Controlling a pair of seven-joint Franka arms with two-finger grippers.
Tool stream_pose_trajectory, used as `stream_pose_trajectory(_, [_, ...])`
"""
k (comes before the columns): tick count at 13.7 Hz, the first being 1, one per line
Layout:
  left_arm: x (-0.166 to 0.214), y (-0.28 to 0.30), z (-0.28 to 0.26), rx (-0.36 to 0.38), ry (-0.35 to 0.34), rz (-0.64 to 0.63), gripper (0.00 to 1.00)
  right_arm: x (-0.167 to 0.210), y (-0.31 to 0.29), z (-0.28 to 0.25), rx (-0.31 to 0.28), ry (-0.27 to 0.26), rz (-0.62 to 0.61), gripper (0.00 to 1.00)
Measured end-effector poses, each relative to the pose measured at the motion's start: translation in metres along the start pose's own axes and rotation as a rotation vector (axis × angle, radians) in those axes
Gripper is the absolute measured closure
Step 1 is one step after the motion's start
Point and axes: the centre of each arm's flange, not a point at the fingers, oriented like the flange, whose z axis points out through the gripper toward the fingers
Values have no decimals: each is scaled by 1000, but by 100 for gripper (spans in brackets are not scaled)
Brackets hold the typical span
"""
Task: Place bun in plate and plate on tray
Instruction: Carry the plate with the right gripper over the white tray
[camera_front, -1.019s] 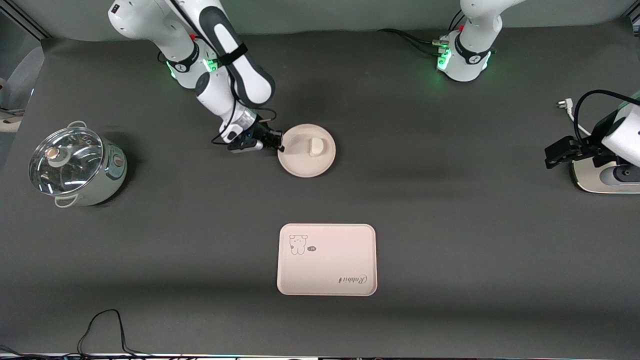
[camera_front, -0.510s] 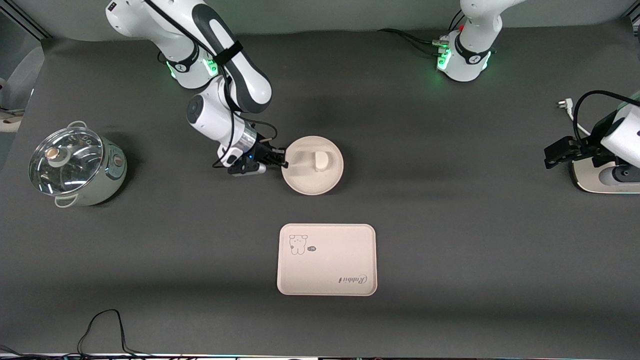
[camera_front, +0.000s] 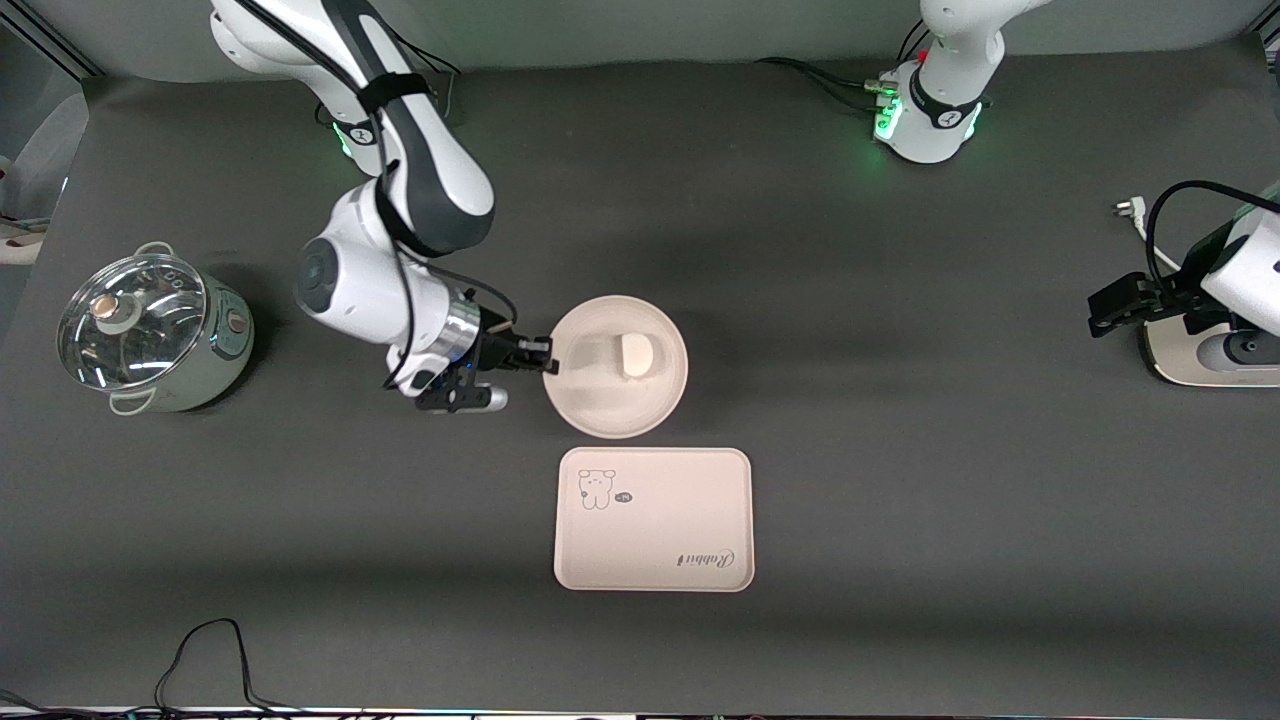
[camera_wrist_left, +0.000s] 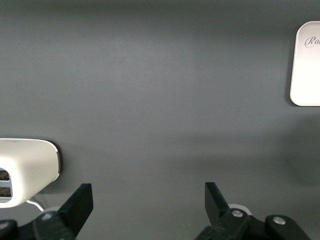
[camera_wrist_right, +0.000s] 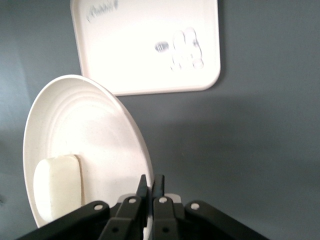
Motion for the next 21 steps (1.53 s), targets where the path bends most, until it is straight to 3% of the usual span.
stream_pose_trajectory(5, [-1,0,0,0,-4,-1,0,71,-26,-8,-33,18,-22,95])
stream_pose_trajectory(9, [-1,0,-1,1,-2,-1,0,123,-15,45,-75,37,-23,95])
stream_pose_trajectory(11, [-1,0,-1,1,-1,-1,0,143,3,85,-56,42,-6,95])
stream_pose_trajectory(16, [-1,-2,-1,1,-3,-3,0,159,34,156,-21,106,45,95])
stream_pose_trajectory(21, [-1,-7,-1,2,-1,-13,0,152,27,185,16,131,98,95])
